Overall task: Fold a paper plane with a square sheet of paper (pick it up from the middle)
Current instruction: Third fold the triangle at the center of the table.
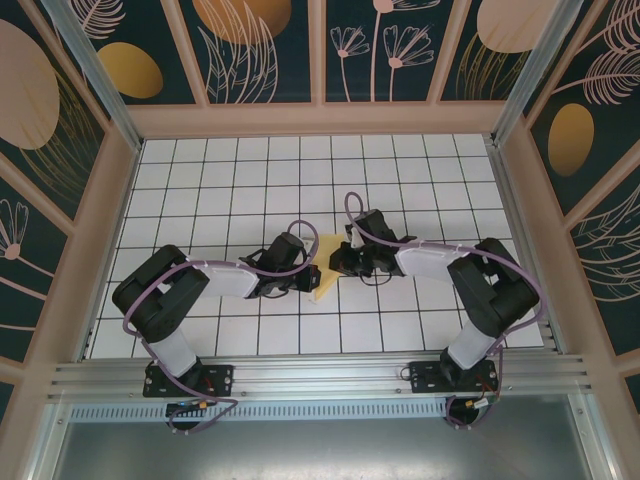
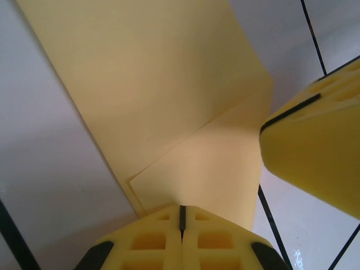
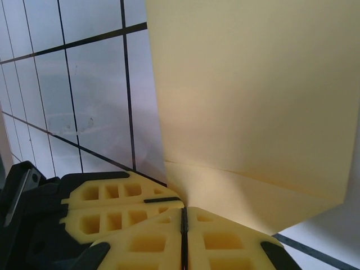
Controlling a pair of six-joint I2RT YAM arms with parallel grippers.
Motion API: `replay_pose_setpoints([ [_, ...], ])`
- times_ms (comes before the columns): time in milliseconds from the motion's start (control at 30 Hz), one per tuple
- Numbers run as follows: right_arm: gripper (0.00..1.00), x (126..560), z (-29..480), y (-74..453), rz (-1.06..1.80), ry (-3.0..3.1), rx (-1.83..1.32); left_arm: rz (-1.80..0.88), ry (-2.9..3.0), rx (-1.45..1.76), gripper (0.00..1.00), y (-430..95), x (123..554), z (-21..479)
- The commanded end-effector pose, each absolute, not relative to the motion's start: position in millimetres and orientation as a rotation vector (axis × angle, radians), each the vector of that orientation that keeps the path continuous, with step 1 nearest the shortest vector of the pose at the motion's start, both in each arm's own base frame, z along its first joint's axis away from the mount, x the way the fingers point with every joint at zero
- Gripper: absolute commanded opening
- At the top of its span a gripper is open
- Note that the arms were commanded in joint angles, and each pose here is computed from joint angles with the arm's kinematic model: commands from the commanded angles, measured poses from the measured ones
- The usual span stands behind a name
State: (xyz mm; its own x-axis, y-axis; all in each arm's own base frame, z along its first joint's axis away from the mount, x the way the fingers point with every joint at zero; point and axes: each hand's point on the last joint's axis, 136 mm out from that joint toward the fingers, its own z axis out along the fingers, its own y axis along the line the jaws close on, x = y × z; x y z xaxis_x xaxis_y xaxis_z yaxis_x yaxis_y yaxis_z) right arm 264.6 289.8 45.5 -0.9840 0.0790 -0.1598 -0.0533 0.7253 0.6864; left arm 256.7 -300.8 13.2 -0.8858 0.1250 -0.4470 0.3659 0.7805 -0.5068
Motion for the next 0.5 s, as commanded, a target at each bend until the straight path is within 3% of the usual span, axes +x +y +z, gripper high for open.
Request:
replay_pose_setpoints([
  [0, 0.1, 263.4, 36.4, 292.1, 1.108, 2.755, 0.048, -0.601, 2.757, 0.315, 0.0, -259.7, 240.3, -28.9],
  [467, 0.1, 257.9, 2.1, 287.8, 1.084, 2.81, 0.089, -0.566, 2.769, 0.315, 0.0, -255.4, 239.9, -32.5],
])
